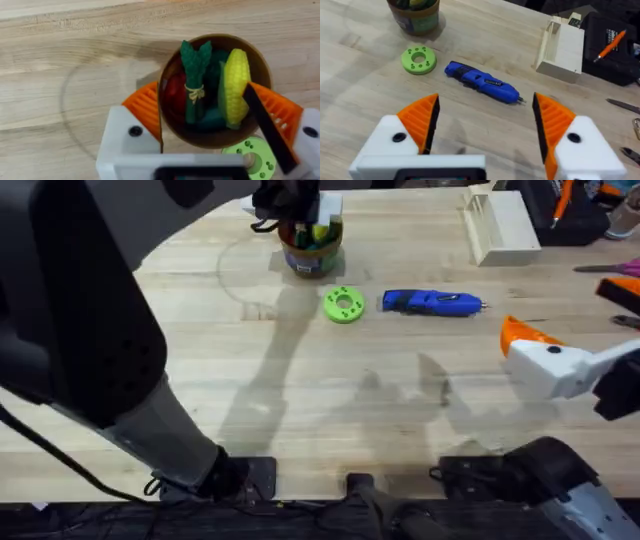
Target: Pick up the gripper from the table and insert it into the empty holder that is missing its gripper. Then pick up a screw, insert it into the mounting hole, and use the screwdriver to tighten it. Finally, clean up the table by picking up the vegetable and placing it into the bucket.
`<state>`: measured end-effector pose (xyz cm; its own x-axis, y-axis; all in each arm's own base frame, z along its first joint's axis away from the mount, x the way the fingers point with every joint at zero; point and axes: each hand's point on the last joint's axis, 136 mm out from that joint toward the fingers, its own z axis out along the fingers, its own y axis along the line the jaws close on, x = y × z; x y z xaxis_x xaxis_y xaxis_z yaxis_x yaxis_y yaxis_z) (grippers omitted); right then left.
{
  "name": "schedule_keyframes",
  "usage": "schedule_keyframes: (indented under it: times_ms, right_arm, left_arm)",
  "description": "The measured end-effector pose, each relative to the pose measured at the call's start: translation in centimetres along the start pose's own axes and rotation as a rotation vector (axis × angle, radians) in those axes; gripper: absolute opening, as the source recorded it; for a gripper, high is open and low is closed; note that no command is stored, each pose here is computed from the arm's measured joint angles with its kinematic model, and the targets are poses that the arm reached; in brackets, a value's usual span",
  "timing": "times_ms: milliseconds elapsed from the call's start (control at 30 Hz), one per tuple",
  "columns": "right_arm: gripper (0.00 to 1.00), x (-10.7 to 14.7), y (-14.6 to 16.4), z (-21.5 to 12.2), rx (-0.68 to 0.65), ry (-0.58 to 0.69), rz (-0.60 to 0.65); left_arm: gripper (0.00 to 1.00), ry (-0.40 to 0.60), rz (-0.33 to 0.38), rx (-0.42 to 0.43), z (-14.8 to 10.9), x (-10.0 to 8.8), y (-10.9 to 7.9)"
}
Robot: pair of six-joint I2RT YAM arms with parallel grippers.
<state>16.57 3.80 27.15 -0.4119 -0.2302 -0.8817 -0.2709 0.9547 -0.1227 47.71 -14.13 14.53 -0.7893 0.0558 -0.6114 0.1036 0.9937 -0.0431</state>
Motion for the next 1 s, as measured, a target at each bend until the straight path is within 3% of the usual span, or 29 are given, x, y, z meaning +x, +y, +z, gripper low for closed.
schedule_keyframes:
  times_ms: [200,433,733,900,967,1000]
  right_arm:
    - [0.989,0.0,0.0,0.0,0.000,0.000,0.000]
    - [0.989,0.0,0.0,0.0,0.000,0.000,0.000]
    - [0.988,0.0,0.0,0.0,0.000,0.000,0.000]
    - [0.989,0.0,0.0,0.0,0.000,0.000,0.000]
    - [0.989,0.1,0.0,0.0,-0.001,0.005,-0.001]
    - [0.989,0.4,0.0,0.0,-0.002,0.017,-0.002]
  left_arm:
    - [0.985,-0.021,0.005,0.004,-1.6,-0.6,0.0]
    - [0.988,-0.068,0.014,0.013,-8.9,-1.3,0.6]
    - [0.987,-0.042,0.030,-0.026,-18.6,2.2,2.9]
    - [0.986,-0.110,0.022,-0.029,-23.1,3.3,3.9]
    - [0.985,-0.131,0.018,-0.030,-24.1,4.6,4.3]
    - [0.988,-0.131,0.008,-0.029,-24.0,7.6,4.9]
